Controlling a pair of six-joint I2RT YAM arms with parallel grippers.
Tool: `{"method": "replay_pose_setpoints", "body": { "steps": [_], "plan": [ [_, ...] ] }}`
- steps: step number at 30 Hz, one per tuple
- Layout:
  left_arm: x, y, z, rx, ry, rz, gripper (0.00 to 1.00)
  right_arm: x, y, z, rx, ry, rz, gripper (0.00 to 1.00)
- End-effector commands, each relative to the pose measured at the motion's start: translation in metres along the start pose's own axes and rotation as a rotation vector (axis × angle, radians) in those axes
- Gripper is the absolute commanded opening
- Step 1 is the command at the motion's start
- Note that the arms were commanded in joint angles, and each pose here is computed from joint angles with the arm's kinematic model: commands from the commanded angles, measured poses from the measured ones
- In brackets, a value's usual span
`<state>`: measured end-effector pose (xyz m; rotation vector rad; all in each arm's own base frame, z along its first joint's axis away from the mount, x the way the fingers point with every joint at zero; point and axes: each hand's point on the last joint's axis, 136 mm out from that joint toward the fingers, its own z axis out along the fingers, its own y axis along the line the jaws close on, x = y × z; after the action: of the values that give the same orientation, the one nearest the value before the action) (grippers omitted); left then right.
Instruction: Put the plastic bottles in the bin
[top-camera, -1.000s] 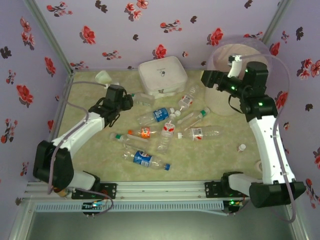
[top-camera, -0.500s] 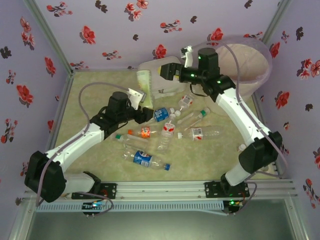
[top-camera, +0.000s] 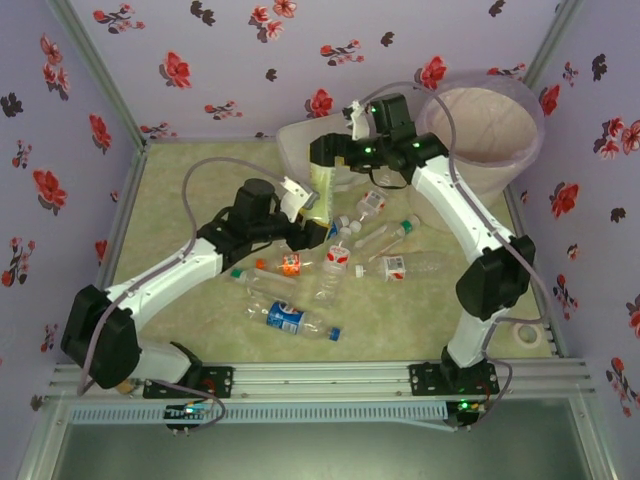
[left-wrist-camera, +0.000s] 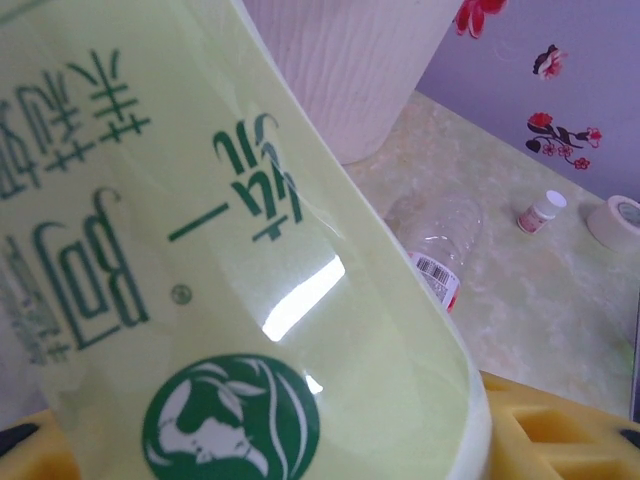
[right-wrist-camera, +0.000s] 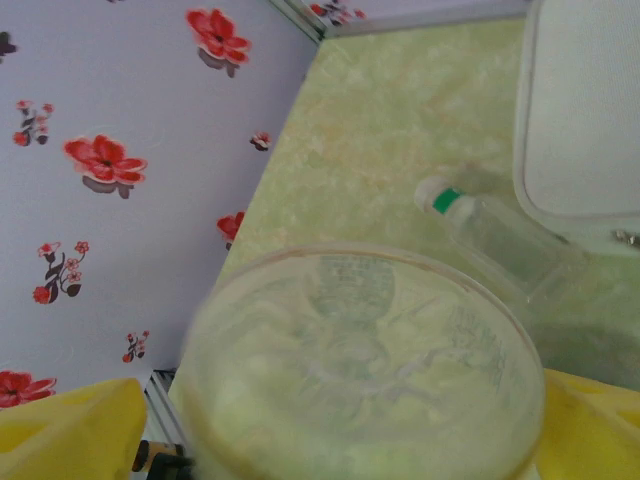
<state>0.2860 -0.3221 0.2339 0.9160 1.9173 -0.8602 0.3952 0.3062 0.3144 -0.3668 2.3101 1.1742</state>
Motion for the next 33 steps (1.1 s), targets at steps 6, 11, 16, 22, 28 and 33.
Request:
{"method": "replay_pose_setpoints", "body": {
  "steps": [6,11,16,22,28,33],
  "plan": [
    [-0.011,0.004,0.013,-0.011,0.002,0.036,0.00,-0.008,-0.017,-0.018,0.031,-0.036,0.026,0.61],
    [-0.013,0.008,0.014,-0.032,0.002,0.067,0.26,-0.017,-0.018,-0.028,0.048,-0.070,0.011,0.50],
    [-0.010,0.021,0.005,-0.121,0.003,0.076,1.00,-0.049,-0.011,-0.073,0.110,-0.189,-0.050,0.42],
    [-0.004,0.041,-0.014,-0.249,-0.010,0.042,1.00,-0.099,-0.017,-0.173,0.310,-0.464,-0.155,0.28],
    [0.002,0.065,-0.019,-0.344,-0.012,-0.067,1.00,-0.136,-0.029,-0.284,0.506,-0.736,-0.222,0.15],
    [0.004,0.069,-0.016,-0.348,-0.007,-0.084,1.00,-0.145,-0.061,-0.345,0.799,-0.836,-0.274,0.06]
  ]
}}
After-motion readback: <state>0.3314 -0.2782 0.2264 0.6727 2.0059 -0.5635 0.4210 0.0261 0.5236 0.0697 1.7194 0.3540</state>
